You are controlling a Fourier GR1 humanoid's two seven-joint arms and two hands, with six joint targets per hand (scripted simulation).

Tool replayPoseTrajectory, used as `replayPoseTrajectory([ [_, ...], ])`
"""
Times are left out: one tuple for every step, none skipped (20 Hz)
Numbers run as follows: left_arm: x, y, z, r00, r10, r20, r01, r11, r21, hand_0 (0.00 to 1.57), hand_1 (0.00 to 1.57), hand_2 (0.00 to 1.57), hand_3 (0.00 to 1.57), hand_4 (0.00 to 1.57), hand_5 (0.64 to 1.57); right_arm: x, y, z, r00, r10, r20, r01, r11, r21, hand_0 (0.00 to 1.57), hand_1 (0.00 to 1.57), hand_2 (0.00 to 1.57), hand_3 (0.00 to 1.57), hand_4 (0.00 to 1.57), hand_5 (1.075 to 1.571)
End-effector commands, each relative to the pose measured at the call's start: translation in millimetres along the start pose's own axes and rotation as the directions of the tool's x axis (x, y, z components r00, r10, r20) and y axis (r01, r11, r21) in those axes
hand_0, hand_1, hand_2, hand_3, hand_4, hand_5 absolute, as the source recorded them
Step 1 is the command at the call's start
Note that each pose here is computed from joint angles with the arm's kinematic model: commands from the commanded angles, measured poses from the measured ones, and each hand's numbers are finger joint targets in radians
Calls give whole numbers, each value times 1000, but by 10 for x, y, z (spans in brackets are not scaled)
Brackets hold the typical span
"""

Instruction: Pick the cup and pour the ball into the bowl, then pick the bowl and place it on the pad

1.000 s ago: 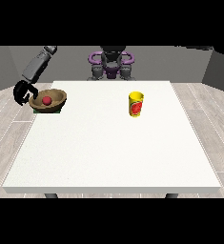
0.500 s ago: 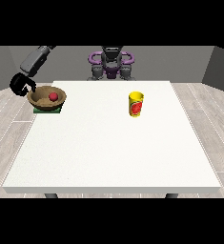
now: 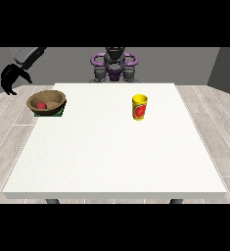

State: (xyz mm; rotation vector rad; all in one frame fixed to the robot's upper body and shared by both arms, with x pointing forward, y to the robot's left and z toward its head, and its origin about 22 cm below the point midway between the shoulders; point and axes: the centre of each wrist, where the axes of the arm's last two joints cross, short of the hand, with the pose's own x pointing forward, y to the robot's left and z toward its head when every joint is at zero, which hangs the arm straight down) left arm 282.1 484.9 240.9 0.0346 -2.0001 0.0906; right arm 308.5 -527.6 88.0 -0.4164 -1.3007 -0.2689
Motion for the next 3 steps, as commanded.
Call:
replayPoseTrajectory([
  [-378,-266,-10,985,38,-171,-38,999,-1,0,0,0,0,983,1570,337,137,-75,998,62,-9,-61,994,87,0,0,0,0,442,1255],
  [-434,-109,85,980,22,-196,-17,999,29,0,0,0,0,983,1570,121,388,-102,999,21,33,-25,991,134,0,0,0,0,659,1233],
  [-584,-215,72,972,20,-235,-14,1000,28,0,0,0,0,983,1570,417,624,-176,996,-11,93,-6,983,183,0,0,0,0,701,1219],
])
